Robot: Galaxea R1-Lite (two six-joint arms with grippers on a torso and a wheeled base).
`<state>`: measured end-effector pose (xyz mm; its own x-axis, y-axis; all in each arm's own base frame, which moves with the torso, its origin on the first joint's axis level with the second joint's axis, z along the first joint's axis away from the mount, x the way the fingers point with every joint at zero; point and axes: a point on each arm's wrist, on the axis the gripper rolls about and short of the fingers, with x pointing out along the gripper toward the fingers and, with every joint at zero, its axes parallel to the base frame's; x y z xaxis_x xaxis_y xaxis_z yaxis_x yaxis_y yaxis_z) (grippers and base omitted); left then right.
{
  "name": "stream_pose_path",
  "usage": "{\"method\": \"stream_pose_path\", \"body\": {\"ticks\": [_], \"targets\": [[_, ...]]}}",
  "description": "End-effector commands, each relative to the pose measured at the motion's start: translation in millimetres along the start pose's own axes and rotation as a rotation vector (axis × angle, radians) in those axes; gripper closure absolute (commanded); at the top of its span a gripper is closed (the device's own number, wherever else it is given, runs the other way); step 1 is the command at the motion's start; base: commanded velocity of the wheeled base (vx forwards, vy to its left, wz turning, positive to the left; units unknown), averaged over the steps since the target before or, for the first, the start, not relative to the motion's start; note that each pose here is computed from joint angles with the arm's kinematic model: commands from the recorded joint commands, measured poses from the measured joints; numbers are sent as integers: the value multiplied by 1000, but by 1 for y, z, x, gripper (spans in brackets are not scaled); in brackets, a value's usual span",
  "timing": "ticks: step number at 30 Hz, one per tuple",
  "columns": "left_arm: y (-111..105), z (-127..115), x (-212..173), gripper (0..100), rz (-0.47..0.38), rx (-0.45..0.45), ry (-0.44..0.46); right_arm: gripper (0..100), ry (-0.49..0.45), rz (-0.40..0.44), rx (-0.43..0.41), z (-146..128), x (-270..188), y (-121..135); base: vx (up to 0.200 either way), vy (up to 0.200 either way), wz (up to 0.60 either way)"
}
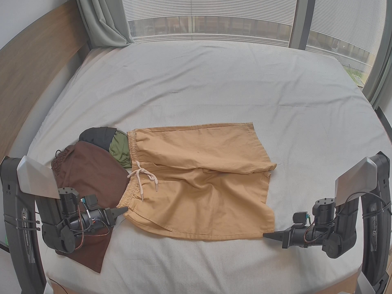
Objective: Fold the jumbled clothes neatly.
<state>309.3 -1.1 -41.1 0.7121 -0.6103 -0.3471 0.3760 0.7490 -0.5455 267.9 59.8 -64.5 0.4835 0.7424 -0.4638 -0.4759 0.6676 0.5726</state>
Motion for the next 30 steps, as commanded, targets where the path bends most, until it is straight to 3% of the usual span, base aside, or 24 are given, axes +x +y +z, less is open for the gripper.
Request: {"method": "stream_pose_path", "body": {"ticks": [1, 4, 11, 30], "targets": [[-6, -3, -6, 100, -8, 2, 18, 100, -34, -19, -38, 8, -12, 2, 0, 0, 0], [-15, -3, -13, 100, -16, 3, 27, 100, -50, -34, -89, 10, -25, 3, 0, 0, 0], [-31, -10, -29, 100, -61, 11, 74, 100, -43, -37, -91, 8, -38, 14, 0, 0, 0], [-29, -15, -37, 100, -63, 42, 91, 100, 44, -49, -120, -14, -52, 23, 0, 0, 0]]}}
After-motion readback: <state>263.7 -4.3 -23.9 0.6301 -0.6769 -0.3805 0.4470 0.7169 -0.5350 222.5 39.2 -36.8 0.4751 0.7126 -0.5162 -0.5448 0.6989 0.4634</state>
